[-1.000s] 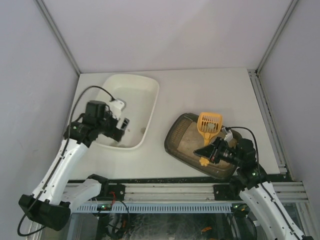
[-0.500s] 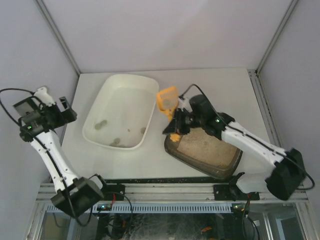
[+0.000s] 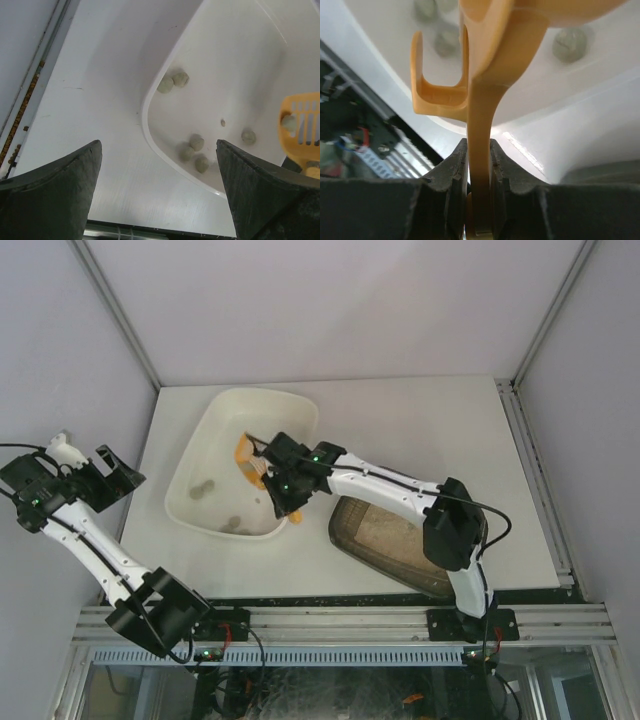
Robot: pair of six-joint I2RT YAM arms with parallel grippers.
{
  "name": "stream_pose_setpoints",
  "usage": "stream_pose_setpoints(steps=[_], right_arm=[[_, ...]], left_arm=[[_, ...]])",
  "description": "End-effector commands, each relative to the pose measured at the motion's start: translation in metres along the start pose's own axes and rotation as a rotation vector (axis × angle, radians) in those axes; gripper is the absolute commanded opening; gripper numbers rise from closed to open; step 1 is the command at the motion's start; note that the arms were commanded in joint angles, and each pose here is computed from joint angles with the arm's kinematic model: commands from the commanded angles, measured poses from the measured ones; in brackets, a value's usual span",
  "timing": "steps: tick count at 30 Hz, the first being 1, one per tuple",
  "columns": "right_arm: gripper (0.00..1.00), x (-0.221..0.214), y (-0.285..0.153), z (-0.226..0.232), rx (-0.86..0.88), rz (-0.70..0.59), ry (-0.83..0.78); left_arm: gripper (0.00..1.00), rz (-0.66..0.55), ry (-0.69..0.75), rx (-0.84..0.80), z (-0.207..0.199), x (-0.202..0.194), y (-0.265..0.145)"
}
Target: Clean the litter box
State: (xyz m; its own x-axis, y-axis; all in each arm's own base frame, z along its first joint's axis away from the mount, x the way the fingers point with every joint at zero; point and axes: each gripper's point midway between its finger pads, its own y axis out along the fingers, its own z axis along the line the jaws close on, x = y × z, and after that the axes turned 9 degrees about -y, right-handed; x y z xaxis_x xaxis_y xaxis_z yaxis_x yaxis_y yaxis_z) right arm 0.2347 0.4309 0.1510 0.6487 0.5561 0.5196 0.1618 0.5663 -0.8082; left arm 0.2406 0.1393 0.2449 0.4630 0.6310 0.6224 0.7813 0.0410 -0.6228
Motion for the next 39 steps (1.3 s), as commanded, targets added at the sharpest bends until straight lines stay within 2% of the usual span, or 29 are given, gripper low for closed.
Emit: stream_pose_setpoints(steps=[1,5,12,21,25,29,33,36,38,39], right_arm=[[0.0,-0.004,-0.018,-0.016,-0.215,0.034,-0.16],[0.0,-0.014,-0.015,-0.02,-0.372,0.087,-0.294],[0.0,-0.013,-0.027,-0.018,-0.616,0.117,-0.521],[0.0,-0.009,-0.034,-0.01,-0.744,0.097,-0.627],[0.0,0.0,-0.04,-0.01,-0.718,0.048,-0.587],[0.0,0.002,-0.067,-0.019,-0.589,-0.054,-0.463],[0.0,-0.02,-0.097,-0.031,-0.365,-0.127,-0.282],[0.0,-0.042,-0.122,-0.03,-0.237,-0.166,-0.189],[0.0,-0.062,-0.135,-0.038,-0.202,-0.146,-0.109],[0.0,-0.073,-0.14,-0.047,-0.204,-0.126,-0.057]], left_arm=[[1.0,-0.031,0.018,-0.032,-0.01,0.006,-0.006],[1.0,-0.03,0.011,0.008,-0.002,0.003,-0.001],[1.0,-0.074,0.121,0.095,-0.006,0.0,0.001],[1.0,0.017,0.091,0.104,-0.001,-0.007,0.018],[1.0,0.014,0.132,0.088,-0.015,-0.002,0.018],[1.0,0.005,0.222,0.038,-0.046,-0.002,0.025],[1.0,-0.029,0.327,0.092,-0.072,0.004,0.033],[1.0,-0.012,0.357,0.089,-0.101,0.0,0.036],[1.0,0.077,0.389,0.058,-0.115,-0.011,0.038],[1.0,0.099,0.424,0.107,-0.11,-0.012,0.042]])
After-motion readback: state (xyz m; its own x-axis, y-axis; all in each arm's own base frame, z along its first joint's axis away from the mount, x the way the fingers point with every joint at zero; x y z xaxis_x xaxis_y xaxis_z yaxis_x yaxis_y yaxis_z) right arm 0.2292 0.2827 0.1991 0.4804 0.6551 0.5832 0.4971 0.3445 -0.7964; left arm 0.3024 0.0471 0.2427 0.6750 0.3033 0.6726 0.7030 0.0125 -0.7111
